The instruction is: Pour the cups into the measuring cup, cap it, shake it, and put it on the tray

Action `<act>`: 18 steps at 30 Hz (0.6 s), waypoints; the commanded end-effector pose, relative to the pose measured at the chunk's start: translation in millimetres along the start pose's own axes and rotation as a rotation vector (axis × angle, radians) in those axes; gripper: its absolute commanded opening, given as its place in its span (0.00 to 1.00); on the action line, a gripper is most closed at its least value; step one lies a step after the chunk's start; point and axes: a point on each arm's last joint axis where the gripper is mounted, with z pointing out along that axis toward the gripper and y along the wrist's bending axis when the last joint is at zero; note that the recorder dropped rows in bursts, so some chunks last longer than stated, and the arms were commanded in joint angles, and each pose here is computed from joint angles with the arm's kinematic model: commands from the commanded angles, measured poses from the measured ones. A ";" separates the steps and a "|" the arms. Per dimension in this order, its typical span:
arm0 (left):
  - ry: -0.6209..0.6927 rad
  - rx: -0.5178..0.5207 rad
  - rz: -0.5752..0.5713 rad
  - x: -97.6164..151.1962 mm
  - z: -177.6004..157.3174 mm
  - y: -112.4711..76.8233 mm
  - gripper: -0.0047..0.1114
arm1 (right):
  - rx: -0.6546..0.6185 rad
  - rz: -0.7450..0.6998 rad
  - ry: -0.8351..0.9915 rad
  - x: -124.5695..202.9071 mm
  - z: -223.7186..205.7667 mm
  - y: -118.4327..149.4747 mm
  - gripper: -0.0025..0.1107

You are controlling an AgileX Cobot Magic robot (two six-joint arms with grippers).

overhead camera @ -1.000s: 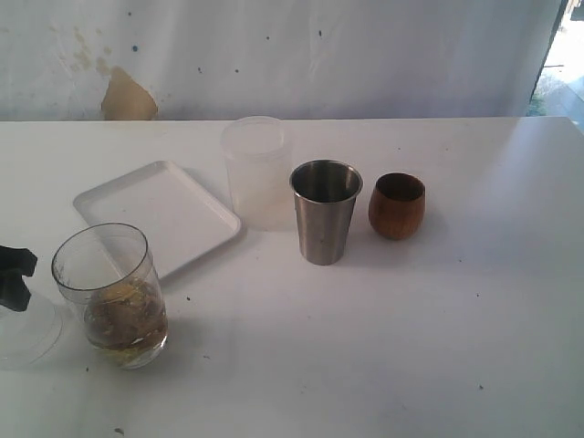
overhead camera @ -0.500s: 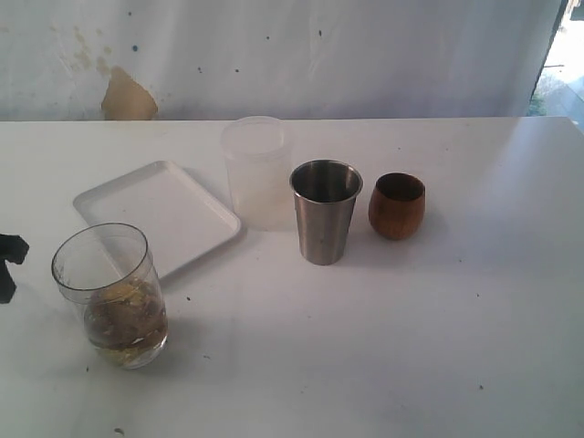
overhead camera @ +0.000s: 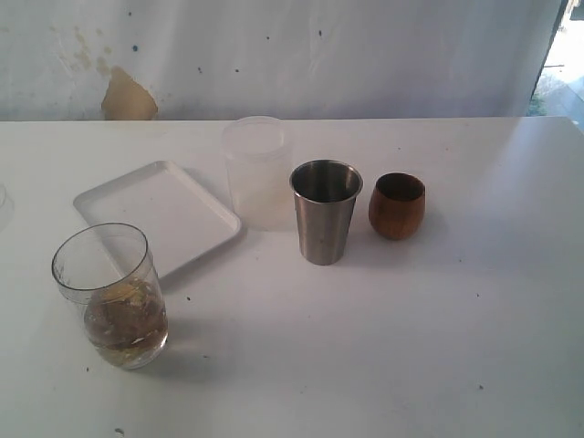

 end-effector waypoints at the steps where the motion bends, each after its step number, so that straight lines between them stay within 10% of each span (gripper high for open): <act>1: -0.068 0.112 -0.007 1.3 -21.8 -17.4 0.04 | -0.004 0.003 -0.005 1.4 0.4 0.4 0.02; 10: -0.016 0.239 0.181 14.5 -20.6 -96.5 0.04 | -0.004 0.003 -0.005 1.4 0.4 0.4 0.02; 18: 0.025 0.160 0.221 15.5 -7.8 -109.9 0.04 | -0.004 0.003 -0.005 1.4 0.4 0.4 0.02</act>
